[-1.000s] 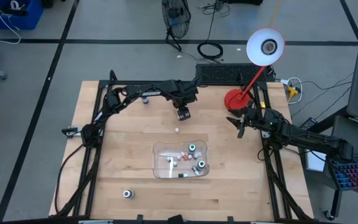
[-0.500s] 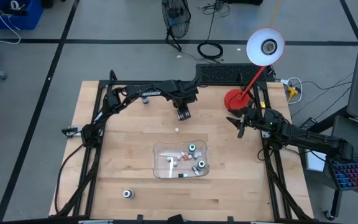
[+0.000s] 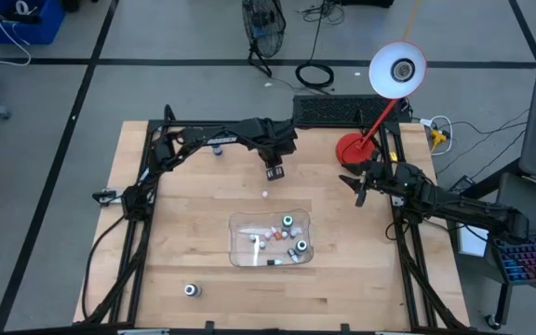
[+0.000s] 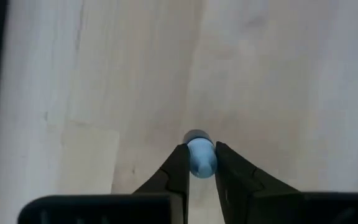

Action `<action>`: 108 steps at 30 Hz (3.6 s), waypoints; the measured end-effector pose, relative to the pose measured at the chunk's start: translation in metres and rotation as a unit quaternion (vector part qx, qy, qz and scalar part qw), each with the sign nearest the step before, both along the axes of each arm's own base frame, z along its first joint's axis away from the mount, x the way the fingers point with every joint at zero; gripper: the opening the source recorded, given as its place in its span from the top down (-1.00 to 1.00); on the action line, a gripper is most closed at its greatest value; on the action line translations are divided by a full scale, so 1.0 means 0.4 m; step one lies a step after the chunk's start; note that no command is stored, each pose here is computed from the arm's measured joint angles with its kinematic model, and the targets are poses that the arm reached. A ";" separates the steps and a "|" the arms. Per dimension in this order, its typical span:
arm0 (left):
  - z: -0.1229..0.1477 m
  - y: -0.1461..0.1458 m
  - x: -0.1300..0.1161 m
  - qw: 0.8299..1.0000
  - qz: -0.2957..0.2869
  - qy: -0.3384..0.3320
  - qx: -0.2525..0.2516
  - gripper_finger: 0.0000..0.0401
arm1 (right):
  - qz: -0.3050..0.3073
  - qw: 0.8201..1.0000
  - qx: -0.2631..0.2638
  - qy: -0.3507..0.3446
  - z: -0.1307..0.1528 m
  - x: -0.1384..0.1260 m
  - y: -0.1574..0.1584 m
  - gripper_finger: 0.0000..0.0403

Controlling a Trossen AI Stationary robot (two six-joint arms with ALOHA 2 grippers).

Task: Pick & Place food coloring
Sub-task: Put the small green food coloring bottle into the transparent bin, then put the small orange food coloring bottle into the transparent bin

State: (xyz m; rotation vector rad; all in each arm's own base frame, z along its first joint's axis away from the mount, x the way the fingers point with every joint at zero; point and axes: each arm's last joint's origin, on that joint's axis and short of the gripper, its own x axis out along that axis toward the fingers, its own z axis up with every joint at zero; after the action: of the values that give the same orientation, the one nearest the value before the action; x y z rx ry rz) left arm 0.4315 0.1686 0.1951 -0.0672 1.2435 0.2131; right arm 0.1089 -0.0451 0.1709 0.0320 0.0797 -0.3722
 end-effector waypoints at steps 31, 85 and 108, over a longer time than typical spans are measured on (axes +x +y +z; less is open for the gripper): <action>0.192 -0.705 -0.147 0.983 -0.172 -0.030 0.056 0.75 | 0.000 1.000 0.000 -0.001 0.000 0.000 0.000 0.15; 0.022 -0.553 -0.157 0.994 -0.088 -0.027 -0.065 0.28 | 0.000 1.000 0.000 -0.001 0.001 0.000 0.000 0.15; 0.163 -0.192 -0.140 0.984 0.129 -0.021 -0.117 0.27 | 0.000 1.000 0.000 0.000 0.000 0.000 0.000 0.15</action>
State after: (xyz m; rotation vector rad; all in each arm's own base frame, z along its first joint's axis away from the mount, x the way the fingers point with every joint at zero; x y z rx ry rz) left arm 0.3756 0.0918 0.2603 -0.4358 1.2120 0.2878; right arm 0.1088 -0.0451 0.1710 0.0323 0.0791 -0.3723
